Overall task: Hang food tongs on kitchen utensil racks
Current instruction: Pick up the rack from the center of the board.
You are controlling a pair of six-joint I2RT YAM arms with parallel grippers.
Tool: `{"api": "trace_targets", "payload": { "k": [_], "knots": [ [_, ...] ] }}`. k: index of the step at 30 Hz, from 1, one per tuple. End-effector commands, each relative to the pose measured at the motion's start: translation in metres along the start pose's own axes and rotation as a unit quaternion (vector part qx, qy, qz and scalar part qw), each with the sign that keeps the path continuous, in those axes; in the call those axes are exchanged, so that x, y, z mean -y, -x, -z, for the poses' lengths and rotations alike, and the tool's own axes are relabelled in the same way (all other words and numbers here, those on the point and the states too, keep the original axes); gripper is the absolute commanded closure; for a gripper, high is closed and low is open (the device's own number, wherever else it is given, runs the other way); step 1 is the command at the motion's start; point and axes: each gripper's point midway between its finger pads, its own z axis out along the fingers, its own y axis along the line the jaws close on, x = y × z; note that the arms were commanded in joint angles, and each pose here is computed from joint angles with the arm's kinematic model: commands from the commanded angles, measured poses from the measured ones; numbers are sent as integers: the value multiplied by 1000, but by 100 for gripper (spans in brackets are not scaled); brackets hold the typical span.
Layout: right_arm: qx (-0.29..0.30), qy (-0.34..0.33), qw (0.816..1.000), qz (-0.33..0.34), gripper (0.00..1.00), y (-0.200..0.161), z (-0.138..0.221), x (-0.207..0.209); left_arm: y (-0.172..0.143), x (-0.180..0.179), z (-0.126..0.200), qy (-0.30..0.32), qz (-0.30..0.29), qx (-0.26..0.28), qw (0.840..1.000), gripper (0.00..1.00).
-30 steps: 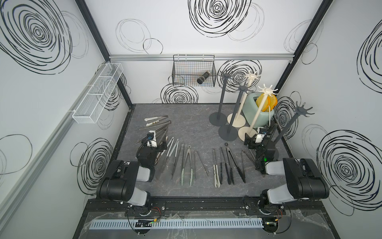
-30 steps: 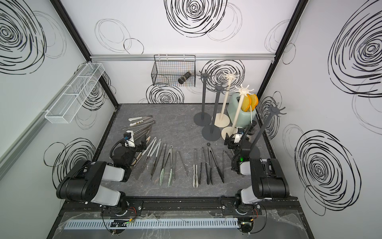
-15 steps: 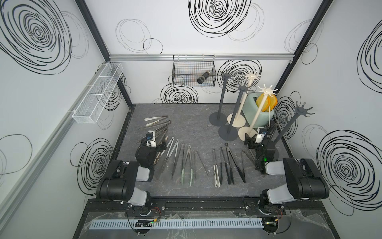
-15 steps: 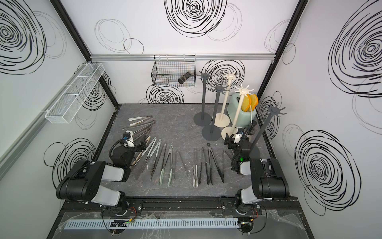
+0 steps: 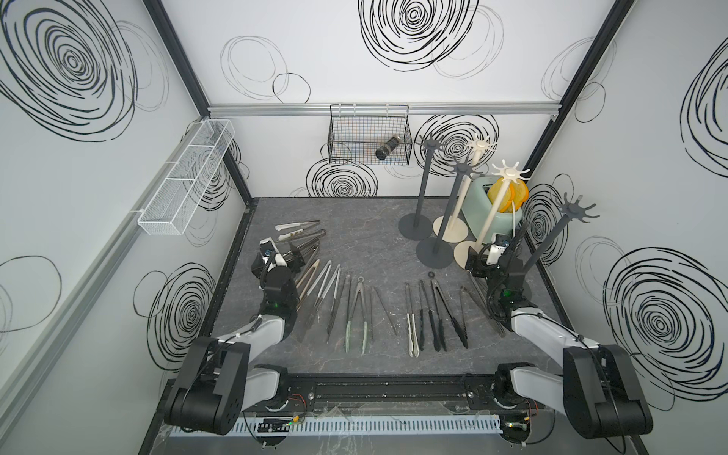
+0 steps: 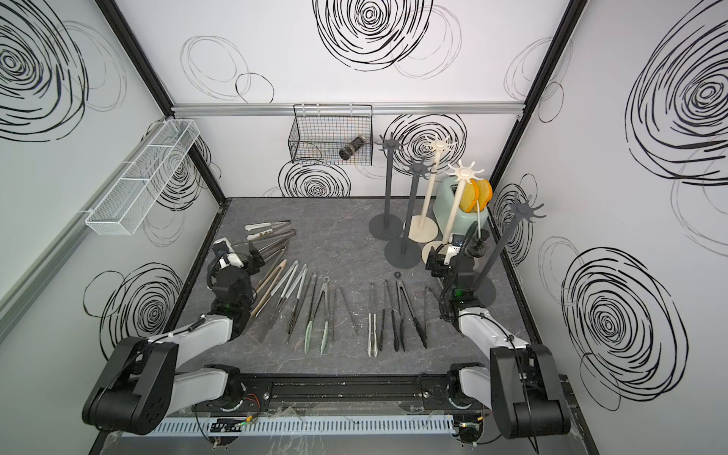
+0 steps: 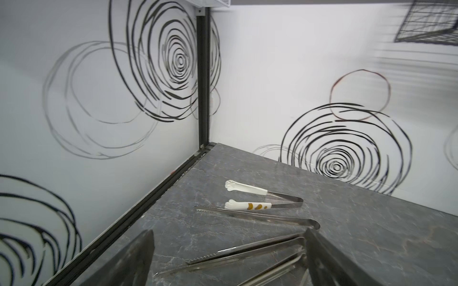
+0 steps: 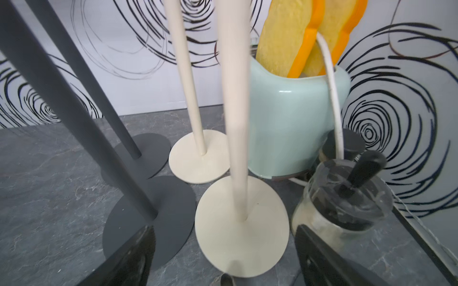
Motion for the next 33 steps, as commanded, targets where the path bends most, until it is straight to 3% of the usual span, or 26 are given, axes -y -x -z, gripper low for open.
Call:
{"api": "trace_targets", "payload": {
  "k": [1,8,14,19,25,33],
  "knots": [
    [-66,-15,997,43,10,-19,18,-19,2,-12,-1,60,35,-21,997,3],
    [-19,94,994,54,9,17,33,-91,17,50,8,-56,59,-33,996,3],
    [56,92,994,1,9,56,20,-97,20,109,26,-179,47,-49,981,3],
    [70,64,995,-29,8,73,-7,-89,13,136,46,-260,45,-47,964,3],
    [76,52,995,-48,4,83,-39,-80,10,155,61,-312,35,-42,949,2],
    [76,59,994,-47,6,91,-72,-76,5,159,62,-315,27,-32,948,2]
  ]
}}
